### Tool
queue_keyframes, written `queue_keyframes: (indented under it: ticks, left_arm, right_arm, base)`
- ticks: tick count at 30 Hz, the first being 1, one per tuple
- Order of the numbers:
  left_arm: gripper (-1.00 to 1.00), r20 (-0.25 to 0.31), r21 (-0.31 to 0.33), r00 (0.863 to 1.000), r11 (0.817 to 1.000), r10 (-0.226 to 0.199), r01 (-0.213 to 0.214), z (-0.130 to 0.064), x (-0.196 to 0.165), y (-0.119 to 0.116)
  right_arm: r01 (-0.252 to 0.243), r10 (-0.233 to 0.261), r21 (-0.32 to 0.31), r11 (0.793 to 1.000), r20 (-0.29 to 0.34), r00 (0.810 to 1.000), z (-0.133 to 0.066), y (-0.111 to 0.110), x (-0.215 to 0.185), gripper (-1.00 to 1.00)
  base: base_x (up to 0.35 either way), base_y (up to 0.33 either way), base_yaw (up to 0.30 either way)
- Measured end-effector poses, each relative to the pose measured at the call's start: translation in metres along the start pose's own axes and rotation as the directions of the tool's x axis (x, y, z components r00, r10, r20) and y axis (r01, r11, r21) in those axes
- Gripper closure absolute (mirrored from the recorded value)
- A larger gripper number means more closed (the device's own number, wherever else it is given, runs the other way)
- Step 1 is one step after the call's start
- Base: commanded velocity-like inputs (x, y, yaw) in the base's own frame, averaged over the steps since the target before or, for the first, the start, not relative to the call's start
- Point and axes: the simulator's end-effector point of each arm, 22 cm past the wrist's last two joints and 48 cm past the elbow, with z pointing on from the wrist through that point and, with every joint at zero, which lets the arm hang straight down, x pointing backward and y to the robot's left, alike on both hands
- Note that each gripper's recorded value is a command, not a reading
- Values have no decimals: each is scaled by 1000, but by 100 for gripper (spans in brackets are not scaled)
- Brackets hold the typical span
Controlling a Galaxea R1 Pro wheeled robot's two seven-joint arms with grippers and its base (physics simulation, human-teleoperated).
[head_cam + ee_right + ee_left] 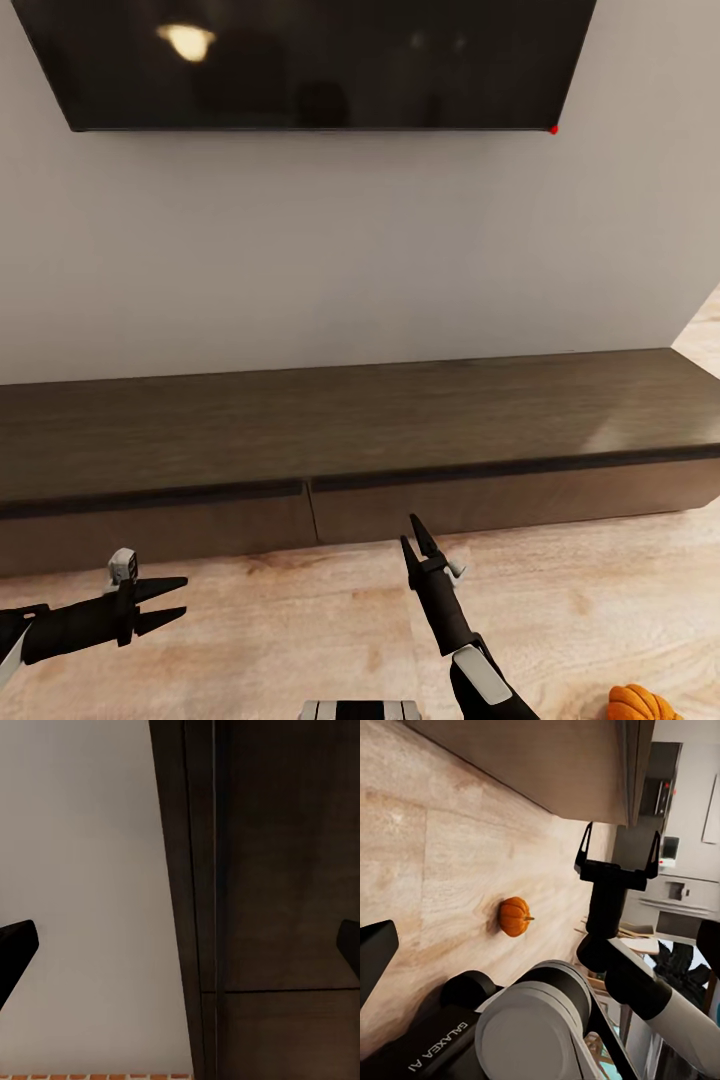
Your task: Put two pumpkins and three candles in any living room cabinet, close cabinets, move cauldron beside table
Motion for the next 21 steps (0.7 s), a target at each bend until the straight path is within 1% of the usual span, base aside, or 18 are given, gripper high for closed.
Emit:
queue_keyframes:
  ticks: [5,21]
  left_arm:
    - [-100,0,0,1000,1000,3,-3,0,0,0]
    - [-100,0,0,1000,1000,3,-3,0,0,0]
  right_arm:
    - [0,0,-1,1000,0,1000,0,0,0,-100]
    - [0,0,-2,1000,0,1000,0,0,0,-100]
  base:
    - [4,0,0]
    - [62,0,0]
